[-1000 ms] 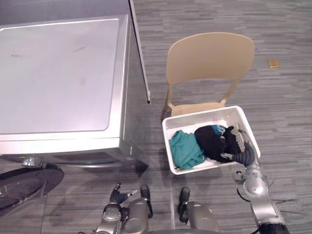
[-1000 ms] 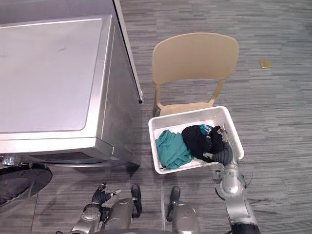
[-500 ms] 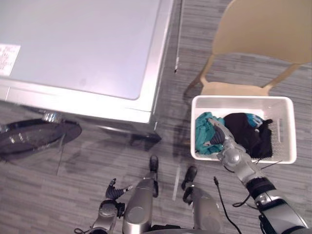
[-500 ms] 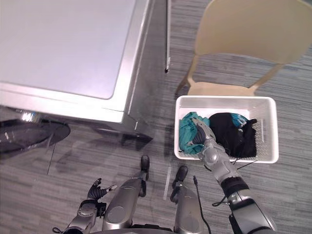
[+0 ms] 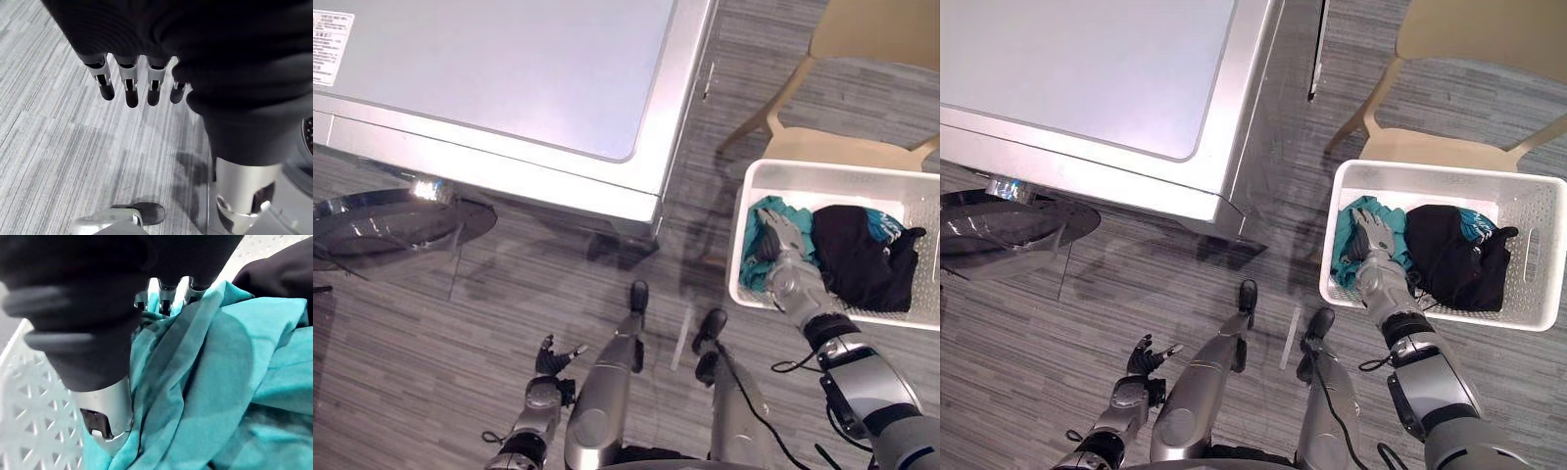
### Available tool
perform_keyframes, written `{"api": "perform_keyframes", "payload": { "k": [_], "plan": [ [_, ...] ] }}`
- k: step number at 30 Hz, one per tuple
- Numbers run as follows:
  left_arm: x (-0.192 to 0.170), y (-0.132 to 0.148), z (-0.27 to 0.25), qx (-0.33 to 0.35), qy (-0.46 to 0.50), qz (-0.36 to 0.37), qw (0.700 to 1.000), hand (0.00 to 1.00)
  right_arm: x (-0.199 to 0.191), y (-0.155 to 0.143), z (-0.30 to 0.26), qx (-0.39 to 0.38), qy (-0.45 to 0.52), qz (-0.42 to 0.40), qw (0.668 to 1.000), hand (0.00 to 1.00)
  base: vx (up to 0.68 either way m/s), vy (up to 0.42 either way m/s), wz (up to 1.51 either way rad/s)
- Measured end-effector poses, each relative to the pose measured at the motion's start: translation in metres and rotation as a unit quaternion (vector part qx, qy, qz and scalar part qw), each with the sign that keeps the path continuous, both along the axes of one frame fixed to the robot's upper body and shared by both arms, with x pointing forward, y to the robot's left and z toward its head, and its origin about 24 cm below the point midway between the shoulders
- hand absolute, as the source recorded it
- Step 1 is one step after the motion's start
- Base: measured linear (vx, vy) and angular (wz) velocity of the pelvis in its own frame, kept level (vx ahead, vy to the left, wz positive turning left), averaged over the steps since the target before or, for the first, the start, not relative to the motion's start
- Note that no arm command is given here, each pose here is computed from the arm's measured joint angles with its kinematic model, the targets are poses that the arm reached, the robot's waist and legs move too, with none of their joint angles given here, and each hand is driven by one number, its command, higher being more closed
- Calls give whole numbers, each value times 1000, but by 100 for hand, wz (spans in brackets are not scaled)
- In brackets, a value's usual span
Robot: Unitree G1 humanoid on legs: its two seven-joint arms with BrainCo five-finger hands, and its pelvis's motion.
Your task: Pick up the laundry basket with both hands and put the clothes into the washing machine.
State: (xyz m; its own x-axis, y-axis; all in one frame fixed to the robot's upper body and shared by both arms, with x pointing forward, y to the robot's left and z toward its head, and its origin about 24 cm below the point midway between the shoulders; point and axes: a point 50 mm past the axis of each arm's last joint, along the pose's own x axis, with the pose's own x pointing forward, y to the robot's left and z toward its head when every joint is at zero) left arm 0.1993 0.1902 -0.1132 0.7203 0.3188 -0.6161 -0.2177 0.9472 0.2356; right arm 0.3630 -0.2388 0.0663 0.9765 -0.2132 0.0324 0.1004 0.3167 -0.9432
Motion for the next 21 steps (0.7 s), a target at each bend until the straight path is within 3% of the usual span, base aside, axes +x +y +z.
{"api": "perform_keyframes", "payload": {
  "k": [10,16,21],
  "plan": [
    [12,-7,6,-11,-20,2,1000,0,11,-9,33,45,-54,-28,997,100,29,-30,-2],
    [18,-8,12,-14,-38,1,999,0,9,-18,76,130,-168,-40,976,100,10,-13,-1],
    [18,-10,12,-15,-37,-4,999,0,-9,-14,89,253,-263,-36,930,100,0,0,0]
  ]
}}
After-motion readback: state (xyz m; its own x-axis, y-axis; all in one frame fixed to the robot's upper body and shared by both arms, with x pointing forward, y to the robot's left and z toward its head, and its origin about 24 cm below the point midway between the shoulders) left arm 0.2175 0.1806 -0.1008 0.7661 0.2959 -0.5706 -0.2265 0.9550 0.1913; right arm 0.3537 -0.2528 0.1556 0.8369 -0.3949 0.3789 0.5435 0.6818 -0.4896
